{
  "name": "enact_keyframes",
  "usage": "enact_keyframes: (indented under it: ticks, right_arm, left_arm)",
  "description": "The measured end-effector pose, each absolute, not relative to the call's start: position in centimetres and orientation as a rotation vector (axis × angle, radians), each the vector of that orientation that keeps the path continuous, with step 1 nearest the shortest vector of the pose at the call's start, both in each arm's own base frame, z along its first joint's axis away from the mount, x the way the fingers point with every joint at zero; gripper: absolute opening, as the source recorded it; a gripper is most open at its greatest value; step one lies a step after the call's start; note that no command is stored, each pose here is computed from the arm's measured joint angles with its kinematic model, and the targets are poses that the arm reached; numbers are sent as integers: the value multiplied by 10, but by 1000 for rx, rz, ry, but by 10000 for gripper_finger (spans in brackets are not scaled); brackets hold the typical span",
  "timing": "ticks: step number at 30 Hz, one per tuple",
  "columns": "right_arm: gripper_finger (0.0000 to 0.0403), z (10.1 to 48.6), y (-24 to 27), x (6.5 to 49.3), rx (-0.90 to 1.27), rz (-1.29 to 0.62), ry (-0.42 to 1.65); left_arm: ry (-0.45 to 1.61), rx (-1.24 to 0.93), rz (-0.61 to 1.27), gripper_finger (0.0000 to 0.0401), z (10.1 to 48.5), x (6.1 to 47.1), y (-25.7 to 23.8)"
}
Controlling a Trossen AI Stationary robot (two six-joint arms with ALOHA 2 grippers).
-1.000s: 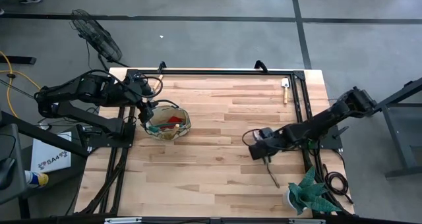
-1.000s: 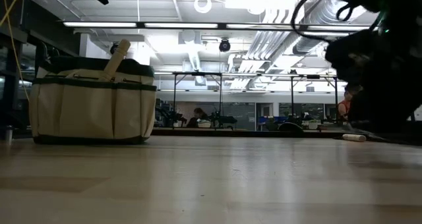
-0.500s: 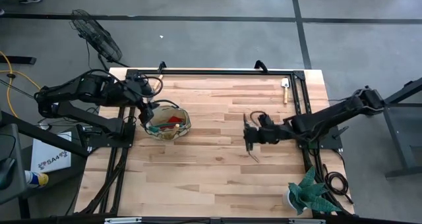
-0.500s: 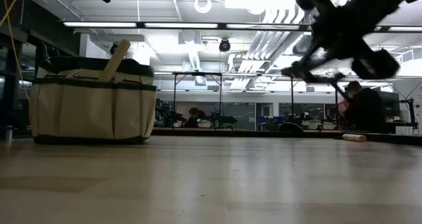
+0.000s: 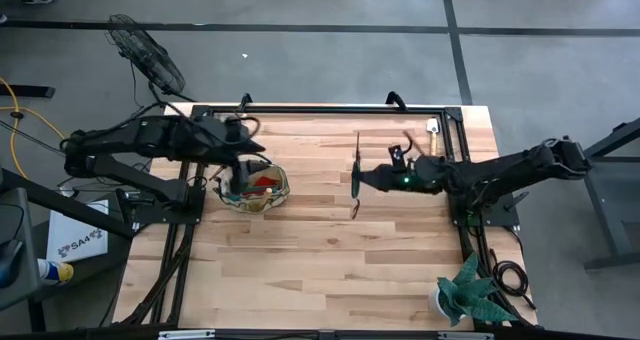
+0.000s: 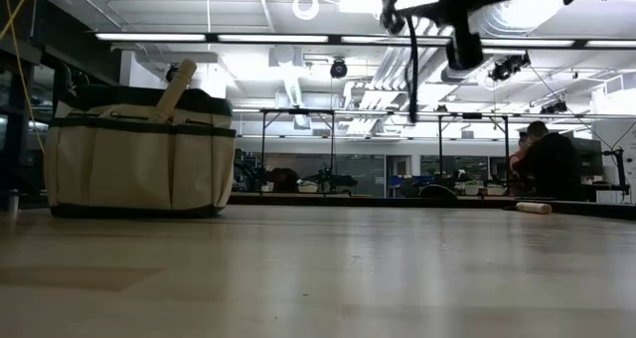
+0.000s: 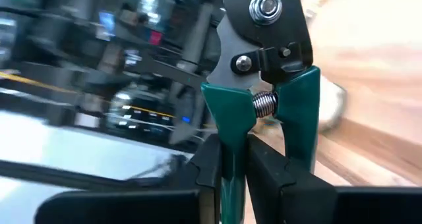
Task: Pick & Place Garden tools in Gardening bag
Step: Put the green shear scissors into the white gardening bag
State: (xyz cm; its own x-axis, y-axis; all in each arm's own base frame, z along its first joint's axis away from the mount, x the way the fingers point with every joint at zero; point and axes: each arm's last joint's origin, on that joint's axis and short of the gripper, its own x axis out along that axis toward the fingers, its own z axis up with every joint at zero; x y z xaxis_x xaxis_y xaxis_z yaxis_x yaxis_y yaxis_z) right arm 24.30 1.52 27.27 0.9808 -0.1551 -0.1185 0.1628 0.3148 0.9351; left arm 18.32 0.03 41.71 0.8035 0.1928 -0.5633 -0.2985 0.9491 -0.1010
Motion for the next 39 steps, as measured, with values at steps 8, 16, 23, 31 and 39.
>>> enact_keyframes:
  ticks: [8,16,23,31,39]
  right_arm:
    - [35,291,-1,245,1148,-69,-131]
    - [35,303,-18,242,1066,72,-187]
    - [35,311,-33,238,1012,188,-217]
    - [35,323,-49,230,1001,271,-304]
    - [35,323,-55,228,1047,260,-313]
  left_arm:
    - [639,-194,195,228,396,238,-4]
    - [509,-349,119,228,386,289,-8]
    - [404,-379,80,228,389,304,-9]
    - [368,-361,128,228,391,306,-8]
    - [383,-219,140,228,382,319,-7]
